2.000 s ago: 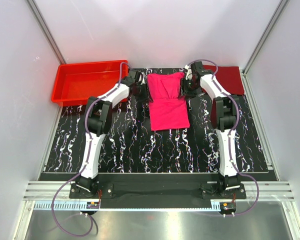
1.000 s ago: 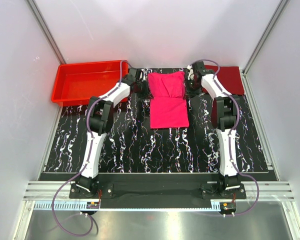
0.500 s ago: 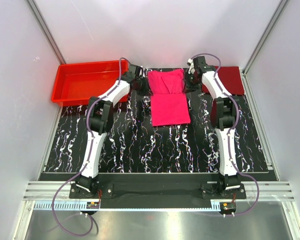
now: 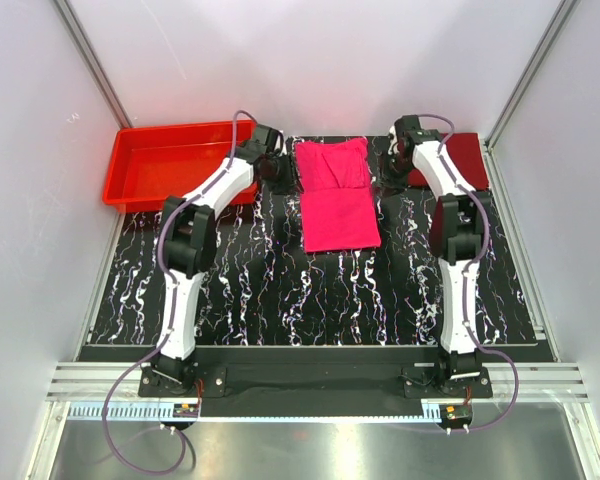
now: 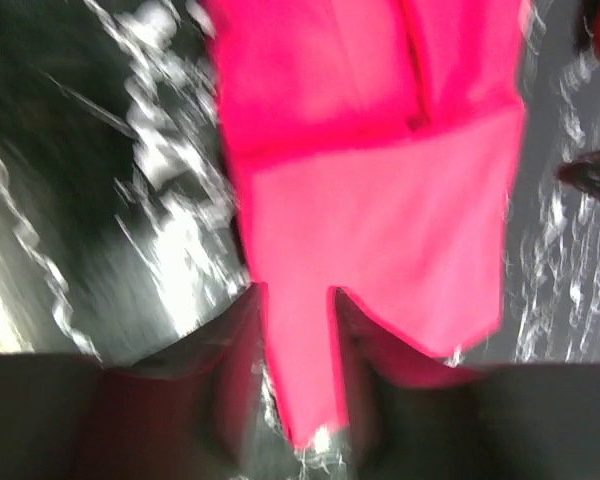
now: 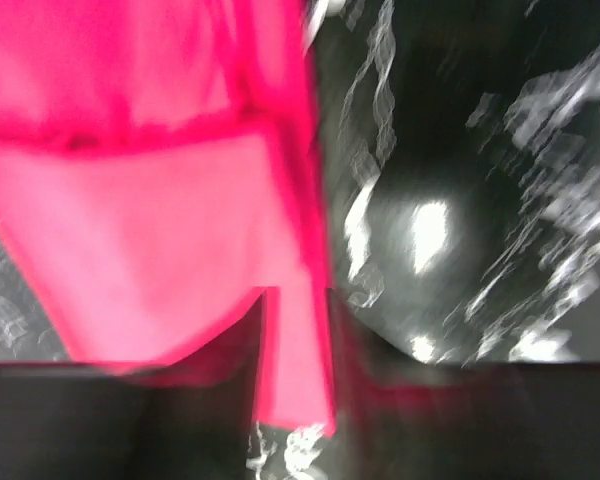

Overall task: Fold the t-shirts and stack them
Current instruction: Fold the tshirt

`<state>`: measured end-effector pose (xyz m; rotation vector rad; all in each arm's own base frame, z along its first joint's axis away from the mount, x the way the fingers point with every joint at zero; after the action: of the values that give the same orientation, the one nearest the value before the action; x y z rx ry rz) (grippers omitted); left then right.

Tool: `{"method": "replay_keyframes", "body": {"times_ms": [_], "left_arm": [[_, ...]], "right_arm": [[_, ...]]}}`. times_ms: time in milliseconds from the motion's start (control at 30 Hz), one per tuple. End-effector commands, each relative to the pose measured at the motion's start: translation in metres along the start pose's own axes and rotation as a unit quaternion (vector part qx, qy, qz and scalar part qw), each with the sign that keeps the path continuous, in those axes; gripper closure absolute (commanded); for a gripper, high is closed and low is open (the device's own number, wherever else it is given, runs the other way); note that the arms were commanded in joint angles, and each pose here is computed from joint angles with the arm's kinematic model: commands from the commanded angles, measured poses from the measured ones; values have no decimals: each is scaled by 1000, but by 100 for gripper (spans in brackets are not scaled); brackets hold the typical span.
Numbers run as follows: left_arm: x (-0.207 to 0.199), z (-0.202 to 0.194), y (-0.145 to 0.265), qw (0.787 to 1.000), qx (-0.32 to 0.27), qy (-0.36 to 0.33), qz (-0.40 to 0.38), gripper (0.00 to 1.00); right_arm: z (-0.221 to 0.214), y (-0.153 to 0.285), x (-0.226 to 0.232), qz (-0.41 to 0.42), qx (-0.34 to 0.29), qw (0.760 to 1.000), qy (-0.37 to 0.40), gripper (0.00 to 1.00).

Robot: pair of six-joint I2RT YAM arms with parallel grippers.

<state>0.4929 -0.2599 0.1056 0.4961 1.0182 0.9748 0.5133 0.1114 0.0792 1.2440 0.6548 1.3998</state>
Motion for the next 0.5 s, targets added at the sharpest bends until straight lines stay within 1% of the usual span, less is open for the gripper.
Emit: {"method": "replay_keyframes", "body": {"times_ms": [0,33,67,133,167,200,233,267,333,467], "left_arm": [[-67,-3,35,994,-34,-60,-80,72],[-66,-18,26,995,-17,-53,-82,73],[-71,-31,17,995,1,-47,-90,73],[-73,-42,7,995,16,-46,-85,69],[-77,-49,-1,995,23,-53,-82,66],[-76,-54,-5,995,31,-59,-75,64],[-77,-58,-8,995,35,-66,-70,61],[-75,-64,-16,995,45,-74,-58,60],[-68,-73,-24,995,58,-72,-44,59],[-41,-102,-33,994,101,-52,1,60]], "right_arm": [[-9,59,37,94,-19,995,-39,76],[-34,47,40,121,23,991,-60,79],[-34,47,44,138,16,988,-61,79],[-47,36,41,133,41,988,-66,75],[-55,28,41,125,58,988,-63,72],[-57,25,42,121,61,989,-59,69],[-57,24,44,117,58,990,-48,61],[-61,18,45,111,65,991,-46,59],[-65,12,46,105,75,990,-50,58],[-86,-1,46,86,103,990,-46,58]]}}
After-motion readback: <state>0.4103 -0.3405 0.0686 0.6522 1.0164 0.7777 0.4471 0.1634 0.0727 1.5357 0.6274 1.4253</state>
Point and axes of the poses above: each gripper's point midway between its finger pads, its own y axis back along the fingers, its own x axis along the line the jaws close on, z = x × y, the point moved 2 cm from there along y, back along the fingers, and after that the axes turned 7 degrees about -y, right-handed, at the moved point
